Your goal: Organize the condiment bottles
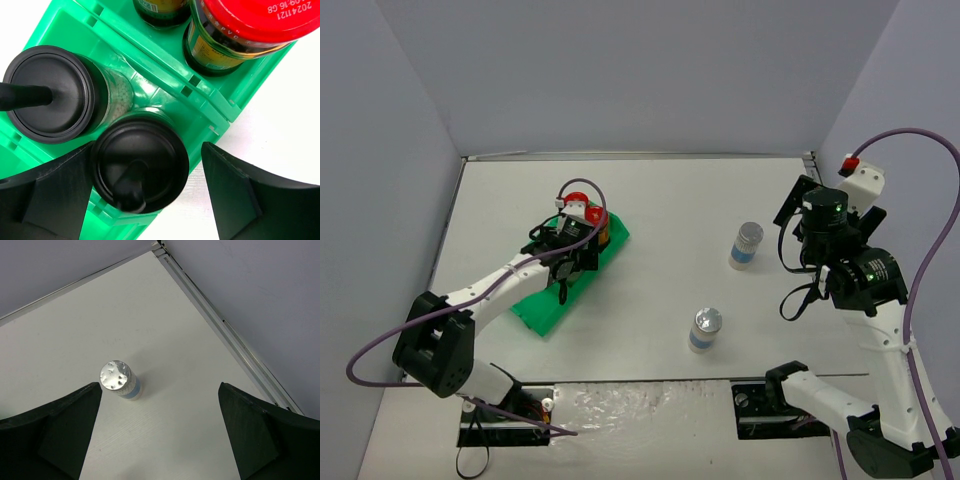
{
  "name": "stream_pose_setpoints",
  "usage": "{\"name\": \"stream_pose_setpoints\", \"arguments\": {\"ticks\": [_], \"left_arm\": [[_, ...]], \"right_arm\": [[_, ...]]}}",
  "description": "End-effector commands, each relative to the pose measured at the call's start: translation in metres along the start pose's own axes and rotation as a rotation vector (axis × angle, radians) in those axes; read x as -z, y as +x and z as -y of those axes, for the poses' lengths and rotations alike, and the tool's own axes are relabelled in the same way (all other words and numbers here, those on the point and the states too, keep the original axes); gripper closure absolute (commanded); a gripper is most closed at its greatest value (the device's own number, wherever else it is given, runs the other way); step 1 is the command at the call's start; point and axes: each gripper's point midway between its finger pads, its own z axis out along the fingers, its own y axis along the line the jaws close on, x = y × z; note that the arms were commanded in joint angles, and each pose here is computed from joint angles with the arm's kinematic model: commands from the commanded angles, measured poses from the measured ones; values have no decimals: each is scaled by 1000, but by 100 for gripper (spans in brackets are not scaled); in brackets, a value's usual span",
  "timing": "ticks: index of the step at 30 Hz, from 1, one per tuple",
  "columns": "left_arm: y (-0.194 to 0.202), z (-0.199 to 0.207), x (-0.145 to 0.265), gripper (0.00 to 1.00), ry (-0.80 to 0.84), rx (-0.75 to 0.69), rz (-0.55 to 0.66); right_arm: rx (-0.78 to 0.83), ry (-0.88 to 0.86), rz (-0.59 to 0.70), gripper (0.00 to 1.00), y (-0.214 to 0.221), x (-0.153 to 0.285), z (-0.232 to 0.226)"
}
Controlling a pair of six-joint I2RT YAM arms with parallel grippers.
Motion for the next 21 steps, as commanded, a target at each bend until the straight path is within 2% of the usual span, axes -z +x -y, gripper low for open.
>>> {"name": "stream_pose_setpoints", "arguments": {"ticks": [1, 11, 21], "left_arm": [[-31, 7, 16, 20, 47, 55, 93], [-47, 1, 44, 19, 33, 36, 130], [-60, -16, 72, 18, -59, -9, 163]], "right_arm": [[-23, 2, 34, 0, -8, -2, -1], [-20, -6, 24, 0, -4, -5, -5], [-21, -8, 18, 0, -2, -6, -6]]}}
